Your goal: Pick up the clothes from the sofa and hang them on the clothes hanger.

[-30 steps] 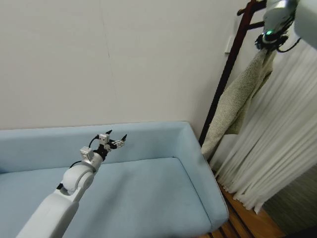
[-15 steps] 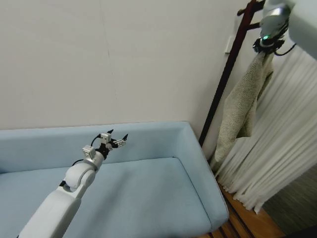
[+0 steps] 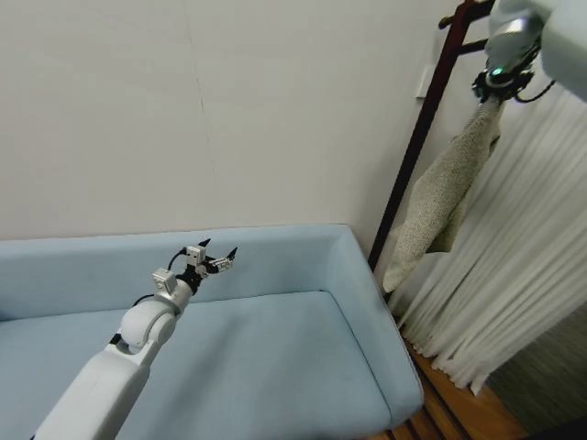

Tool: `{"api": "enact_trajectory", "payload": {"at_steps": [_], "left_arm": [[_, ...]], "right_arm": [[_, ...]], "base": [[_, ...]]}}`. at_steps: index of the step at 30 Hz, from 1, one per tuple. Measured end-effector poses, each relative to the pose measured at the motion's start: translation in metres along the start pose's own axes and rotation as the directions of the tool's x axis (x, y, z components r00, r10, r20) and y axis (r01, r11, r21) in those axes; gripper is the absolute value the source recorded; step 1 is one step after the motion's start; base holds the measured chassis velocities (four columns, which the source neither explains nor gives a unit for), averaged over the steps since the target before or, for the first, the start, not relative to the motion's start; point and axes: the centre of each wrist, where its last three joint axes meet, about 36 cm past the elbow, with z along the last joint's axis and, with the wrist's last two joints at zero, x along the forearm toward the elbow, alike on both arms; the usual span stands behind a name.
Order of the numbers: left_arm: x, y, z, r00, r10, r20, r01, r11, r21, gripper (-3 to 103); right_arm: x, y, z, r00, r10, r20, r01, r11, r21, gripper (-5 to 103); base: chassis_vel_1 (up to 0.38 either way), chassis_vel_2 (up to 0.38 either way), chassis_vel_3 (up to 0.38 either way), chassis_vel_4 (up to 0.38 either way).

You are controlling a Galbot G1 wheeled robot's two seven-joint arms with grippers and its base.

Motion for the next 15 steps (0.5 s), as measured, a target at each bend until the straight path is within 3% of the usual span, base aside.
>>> {"api": "enact_trajectory", "payload": {"at_steps": [2, 5, 8, 10, 15], "left_arm": [[0.000, 0.000, 0.000, 1.000, 0.001, 0.000, -0.001, 1.000, -0.001, 100], [0.002, 0.000, -0.003, 1.000, 0.001, 0.004, -0.001, 1.000, -0.007, 100], [0.003, 0.001, -0.005, 1.000, -0.001, 0.006, 0.001, 1.000, -0.010, 100], [0.004, 0.001, -0.005, 1.000, -0.004, 0.006, 0.004, 1.000, -0.010, 100], [0.006, 0.000, -0.004, 1.000, -0.019, 0.006, 0.019, 1.000, -0.005, 100]], "right_arm": [[0.001, 0.000, 0.001, 1.000, -0.001, 0.000, 0.001, 1.000, 0.004, 32], [0.000, -0.001, 0.008, 1.000, 0.001, 0.005, -0.001, 1.000, 0.024, 48], [0.001, -0.003, 0.010, 1.000, 0.002, 0.015, -0.002, 1.000, 0.030, 54], [0.004, -0.006, 0.012, 0.999, 0.003, 0.034, -0.004, 1.000, 0.028, 65], [0.013, -0.018, 0.018, 0.996, -0.014, 0.092, 0.008, 0.998, 0.061, 81]], "base": [[0.000, 0.000, 0.000, 0.000], [0.000, 0.000, 0.000, 0.000], [0.000, 0.000, 0.000, 0.000], [0.000, 0.000, 0.000, 0.000], [0.000, 0.000, 0.000, 0.000]]}}
